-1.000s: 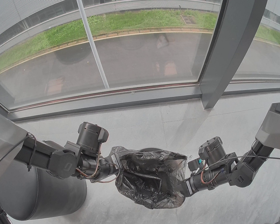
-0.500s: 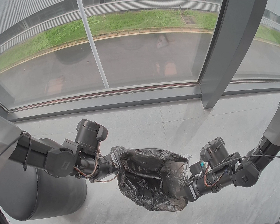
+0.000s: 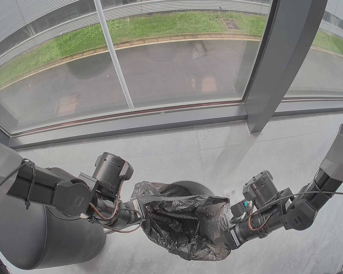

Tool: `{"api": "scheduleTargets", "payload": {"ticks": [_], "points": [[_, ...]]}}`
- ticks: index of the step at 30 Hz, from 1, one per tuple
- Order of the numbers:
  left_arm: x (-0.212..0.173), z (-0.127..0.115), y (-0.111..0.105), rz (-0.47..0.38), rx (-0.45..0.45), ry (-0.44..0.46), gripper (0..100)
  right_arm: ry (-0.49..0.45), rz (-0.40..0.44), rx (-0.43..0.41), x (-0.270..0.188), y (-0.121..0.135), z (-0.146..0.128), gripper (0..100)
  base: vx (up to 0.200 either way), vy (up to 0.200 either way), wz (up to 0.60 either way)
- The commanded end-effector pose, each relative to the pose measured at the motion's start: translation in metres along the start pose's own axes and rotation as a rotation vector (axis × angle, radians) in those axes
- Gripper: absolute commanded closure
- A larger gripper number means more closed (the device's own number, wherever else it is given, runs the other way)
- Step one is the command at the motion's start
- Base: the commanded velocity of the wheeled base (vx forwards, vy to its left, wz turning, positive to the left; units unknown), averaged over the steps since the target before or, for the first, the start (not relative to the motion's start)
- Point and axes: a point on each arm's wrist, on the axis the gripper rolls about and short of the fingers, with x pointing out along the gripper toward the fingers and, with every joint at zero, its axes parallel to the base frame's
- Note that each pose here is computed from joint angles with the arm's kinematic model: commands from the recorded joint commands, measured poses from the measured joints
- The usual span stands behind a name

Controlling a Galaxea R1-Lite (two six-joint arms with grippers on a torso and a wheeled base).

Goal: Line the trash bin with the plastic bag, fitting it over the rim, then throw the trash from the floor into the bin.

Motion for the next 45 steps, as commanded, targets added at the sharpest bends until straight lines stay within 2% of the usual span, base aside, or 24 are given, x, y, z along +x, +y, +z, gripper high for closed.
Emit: {"api": "scheduleTargets", "payload": {"ticks": [1, 7, 11, 19, 22, 27, 33, 34, 39, 45], "points": [[-0.013, -0.003, -0.01, 0.015, 0.023, 0.034, 100, 0.003, -0.01, 0.007, 0.008, -0.005, 0.003, 100, 0.0, 0.0, 0.0], [-0.008, 0.001, -0.01, 0.03, 0.017, 0.043, 100, -0.007, -0.04, 0.01, 0.016, -0.018, 0.008, 100, 0.0, 0.0, 0.0], [0.006, 0.003, -0.009, 0.039, 0.013, 0.049, 100, -0.011, -0.097, 0.015, 0.024, -0.027, 0.01, 100, 0.0, 0.0, 0.0], [0.012, 0.004, -0.009, 0.038, 0.012, 0.049, 100, -0.005, -0.099, 0.006, 0.02, -0.028, 0.007, 100, 0.0, 0.0, 0.0], [0.012, 0.004, -0.01, 0.021, 0.008, 0.031, 100, -0.007, -0.099, 0.003, 0.02, -0.028, 0.008, 100, 0.0, 0.0, 0.0], [-0.003, 0.003, -0.013, -0.089, 0.003, -0.076, 100, -0.002, -0.096, 0.001, 0.02, -0.026, 0.007, 100, 0.0, 0.0, 0.0], [-0.017, 0.0, -0.012, -0.108, 0.003, -0.096, 100, -0.014, -0.096, -0.002, 0.017, -0.024, 0.009, 100, 0.0, 0.0, 0.0], [-0.019, -0.003, -0.011, -0.106, 0.012, -0.096, 0, -0.017, -0.095, -0.003, 0.016, -0.024, 0.009, 100, 0.0, 0.0, 0.0], [-0.026, -0.012, -0.017, -0.126, 0.042, -0.097, 0, -0.024, -0.094, -0.005, 0.015, -0.023, 0.011, 100, 0.0, 0.0, 0.0], [-0.005, -0.009, -0.016, -0.039, 0.058, -0.126, 0, -0.034, -0.092, -0.008, 0.015, -0.022, 0.013, 100, 0.0, 0.0, 0.0]]}}
